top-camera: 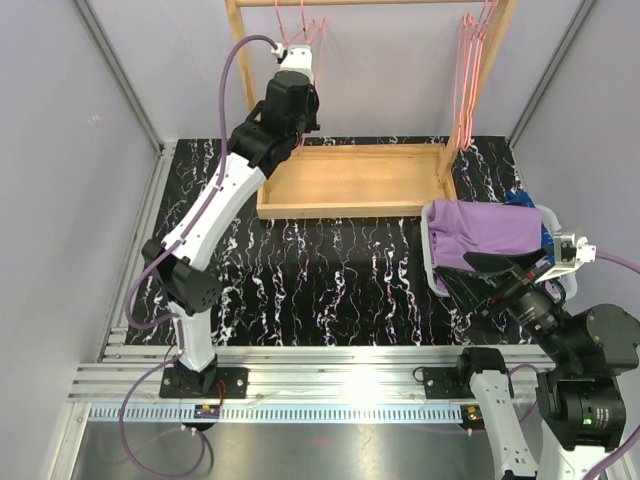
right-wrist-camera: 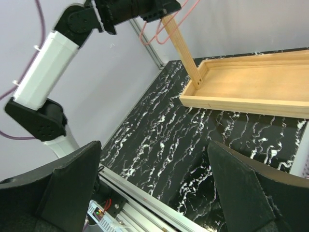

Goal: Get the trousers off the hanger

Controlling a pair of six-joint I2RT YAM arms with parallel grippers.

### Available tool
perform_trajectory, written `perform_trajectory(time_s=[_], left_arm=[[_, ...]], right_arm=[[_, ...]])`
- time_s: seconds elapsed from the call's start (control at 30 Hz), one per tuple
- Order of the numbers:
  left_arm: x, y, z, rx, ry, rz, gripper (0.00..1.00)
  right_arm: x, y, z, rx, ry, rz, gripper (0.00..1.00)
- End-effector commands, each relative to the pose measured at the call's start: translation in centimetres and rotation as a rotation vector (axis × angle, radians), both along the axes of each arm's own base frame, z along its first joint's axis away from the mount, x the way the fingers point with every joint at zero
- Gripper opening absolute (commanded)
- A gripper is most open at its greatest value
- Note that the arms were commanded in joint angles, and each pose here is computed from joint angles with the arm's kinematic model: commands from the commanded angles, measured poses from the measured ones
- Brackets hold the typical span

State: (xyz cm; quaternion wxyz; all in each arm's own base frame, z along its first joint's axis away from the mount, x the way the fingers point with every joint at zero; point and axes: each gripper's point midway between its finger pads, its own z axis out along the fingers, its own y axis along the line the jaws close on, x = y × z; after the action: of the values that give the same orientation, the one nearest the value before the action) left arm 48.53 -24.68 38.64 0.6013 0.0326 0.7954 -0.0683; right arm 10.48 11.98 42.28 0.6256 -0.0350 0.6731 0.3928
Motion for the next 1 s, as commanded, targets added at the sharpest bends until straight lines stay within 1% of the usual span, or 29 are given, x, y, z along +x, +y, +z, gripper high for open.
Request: perform_trajectory(time_s=[0.0,0.03,0.07,0.13,0.17,0.23,0.27,0.3,0.37,0.4,0.43,0.47,0.5,0.53,0.57,0.6,0.63,0.67,0.7,0.77,0.8,0.83,0.9,0.93,0.97], left_arm=[[-2.7,0.8,4.0,-0.137,-0.038,-0.022,0.05],[-3.2,0.7,4.2,-0.15,-0.026,-0.038,0.09],[-4.1,1.0,5.3,-0.171,-0.038,-0.049,0.19],[-5.2,0.7,6.0,-0.208,-0.029,-0.087,0.3],[-6.3,1.0,7.4,-0.228,-0.049,-0.108,0.39],[-7.6,0.9,8.3,-0.247,-0.054,-0.146,0.47],[-8.6,1.4,9.5,-0.262,-0.072,-0.152,0.54],[-9.4,1.6,9.8,-0.271,-0.066,-0.162,0.57],[-10.6,1.8,10.3,-0.282,-0.068,-0.182,0.62],[-12.0,2.6,11.4,-0.298,-0.085,-0.19,0.66],[-12.7,2.9,11.8,-0.301,-0.09,-0.194,0.67],[-13.3,3.1,11.4,-0.296,-0.083,-0.193,0.69],[-14.6,4.4,12.4,-0.294,-0.108,-0.176,0.73],[-15.3,5.0,12.3,-0.283,-0.112,-0.166,0.77],[-15.9,5.2,11.4,-0.248,-0.099,-0.162,0.8],[-16.1,6.4,10.7,-0.216,-0.096,-0.105,0.99],[-17.5,8.0,11.4,-0.216,-0.124,-0.075,0.99],[-18.1,8.3,11.0,-0.196,-0.123,-0.062,0.99],[-17.9,9.5,9.1,-0.136,-0.104,-0.002,0.99],[-19.2,11.4,8.3,-0.106,-0.105,0.05,0.99],[-19.3,12.5,6.2,-0.056,-0.07,0.104,0.99],[-20.4,14.0,5.9,-0.049,-0.071,0.134,0.99],[-21.3,16.0,4.9,-0.022,-0.071,0.197,0.99],[-21.7,16.6,3.1,0.012,-0.046,0.209,0.99],[-22.8,17.8,3.2,0.003,-0.064,0.221,0.99]], right_arm=[[0.4,-0.5,-0.5,-0.039,0.008,-0.027,1.0],[0.7,-0.9,-0.8,-0.049,0.021,-0.057,1.0],[0.9,-1.2,-1.0,-0.063,0.023,-0.073,1.0],[1.3,-2.0,-1.4,-0.099,0.027,-0.119,0.99],[1.5,-2.3,-1.7,-0.124,0.028,-0.133,0.99],[2.0,-3.0,-2.4,-0.146,0.064,-0.174,1.0],[2.1,-3.2,-2.8,-0.166,0.073,-0.181,0.99],[2.4,-3.6,-3.3,-0.179,0.102,-0.202,1.0],[2.6,-4.2,-3.9,-0.214,0.113,-0.229,0.99],[2.7,-4.5,-4.3,-0.224,0.13,-0.246,0.99],[3.0,-5.3,-4.6,-0.237,0.139,-0.291,0.99],[3.1,-5.8,-4.7,-0.258,0.141,-0.314,0.99],[3.4,-6.7,-5.1,-0.279,0.16,-0.362,1.0],[3.4,-7.2,-5.2,-0.294,0.166,-0.383,1.0],[3.4,-7.5,-5.3,-0.326,0.161,-0.394,0.99],[3.6,-8.4,-5.4,-0.349,0.182,-0.435,1.0],[3.7,-8.9,-5.5,-0.365,0.191,-0.461,0.99],[3.7,-8.8,-5.4,-0.39,0.185,-0.441,0.99],[4.1,-9.4,-5.1,-0.406,0.192,-0.472,0.99],[4.1,-9.7,-3.9,-0.429,0.165,-0.478,0.99],[4.6,-10.4,-4.0,-0.453,0.189,-0.512,1.0],[4.9,-10.6,-3.3,-0.471,0.188,-0.513,0.99],[5.1,-11.8,-3.1,-0.503,0.212,-0.571,1.0],[5.2,-12.0,-3.0,-0.511,0.217,-0.58,0.99],[5.1,-12.1,-2.5,-0.514,0.211,-0.588,1.0]])
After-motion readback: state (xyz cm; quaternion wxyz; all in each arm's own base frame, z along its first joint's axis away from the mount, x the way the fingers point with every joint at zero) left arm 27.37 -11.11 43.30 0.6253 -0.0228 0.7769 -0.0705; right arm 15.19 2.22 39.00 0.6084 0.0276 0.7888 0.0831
